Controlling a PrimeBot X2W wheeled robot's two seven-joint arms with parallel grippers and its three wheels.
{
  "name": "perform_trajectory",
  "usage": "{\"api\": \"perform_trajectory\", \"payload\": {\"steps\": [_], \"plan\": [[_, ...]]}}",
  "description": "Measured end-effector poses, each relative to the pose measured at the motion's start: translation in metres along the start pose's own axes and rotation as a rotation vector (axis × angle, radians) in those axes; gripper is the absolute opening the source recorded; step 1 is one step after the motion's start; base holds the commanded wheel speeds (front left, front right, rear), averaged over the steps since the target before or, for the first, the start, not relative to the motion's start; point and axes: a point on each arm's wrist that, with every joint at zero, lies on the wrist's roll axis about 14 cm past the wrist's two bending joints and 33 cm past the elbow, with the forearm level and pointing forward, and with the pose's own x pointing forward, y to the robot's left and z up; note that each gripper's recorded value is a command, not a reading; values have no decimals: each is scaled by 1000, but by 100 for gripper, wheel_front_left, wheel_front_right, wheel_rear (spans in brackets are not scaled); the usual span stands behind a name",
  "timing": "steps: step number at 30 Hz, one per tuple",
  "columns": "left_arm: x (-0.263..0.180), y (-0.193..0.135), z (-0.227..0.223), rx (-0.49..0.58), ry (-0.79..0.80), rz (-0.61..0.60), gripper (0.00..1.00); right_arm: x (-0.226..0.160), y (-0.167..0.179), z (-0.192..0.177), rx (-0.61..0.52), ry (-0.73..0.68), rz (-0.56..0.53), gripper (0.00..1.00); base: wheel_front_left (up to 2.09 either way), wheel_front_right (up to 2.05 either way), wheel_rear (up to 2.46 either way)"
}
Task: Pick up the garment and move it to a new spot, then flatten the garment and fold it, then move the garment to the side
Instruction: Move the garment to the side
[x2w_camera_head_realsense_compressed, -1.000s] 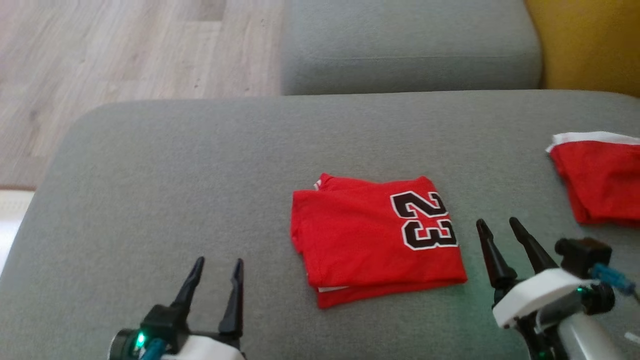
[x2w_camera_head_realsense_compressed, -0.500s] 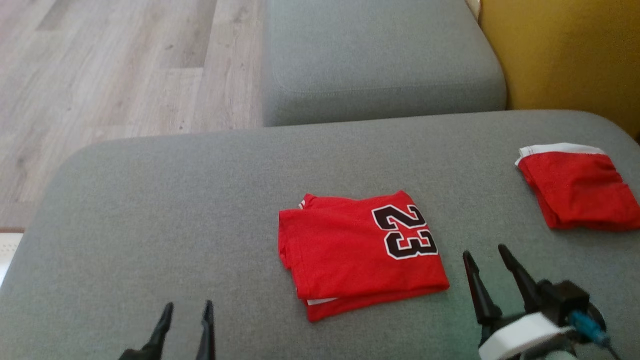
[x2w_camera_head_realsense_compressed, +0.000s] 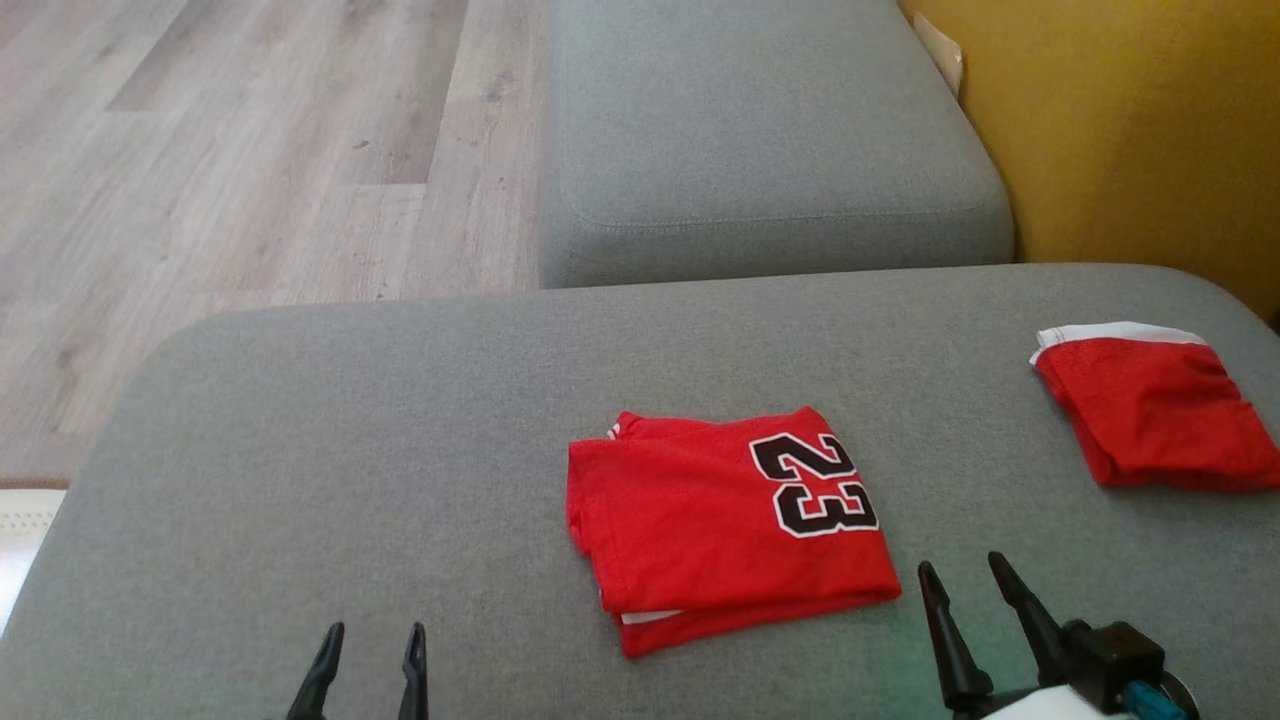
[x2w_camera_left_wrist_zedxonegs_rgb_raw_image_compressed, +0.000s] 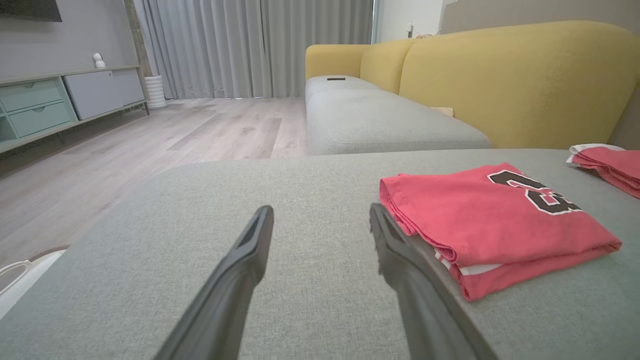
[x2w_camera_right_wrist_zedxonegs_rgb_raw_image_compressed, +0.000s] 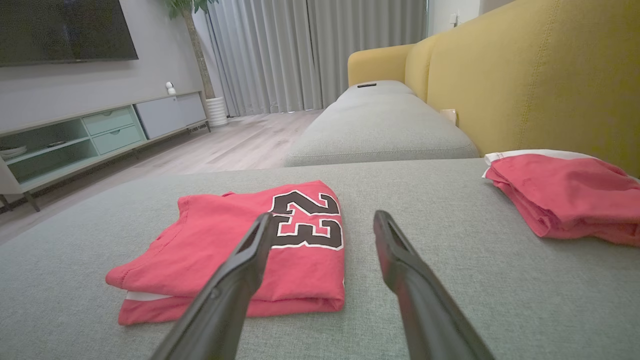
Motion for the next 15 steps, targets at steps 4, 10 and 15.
{"api": "perform_trajectory", "payload": {"steps": [4,10,15], "plan": [[-3,-1,-2,-1,5,-7,100,0,2,-1,0,2,4,100,0,0,0],[-3,-2,-1,-1,1,-11,100,-2,6,-2,2,3,13,100,0,0,0],[-3,-3,-1,-1,0,-16,100,-3,6,-2,2,3,13,100,0,0,0]]}}
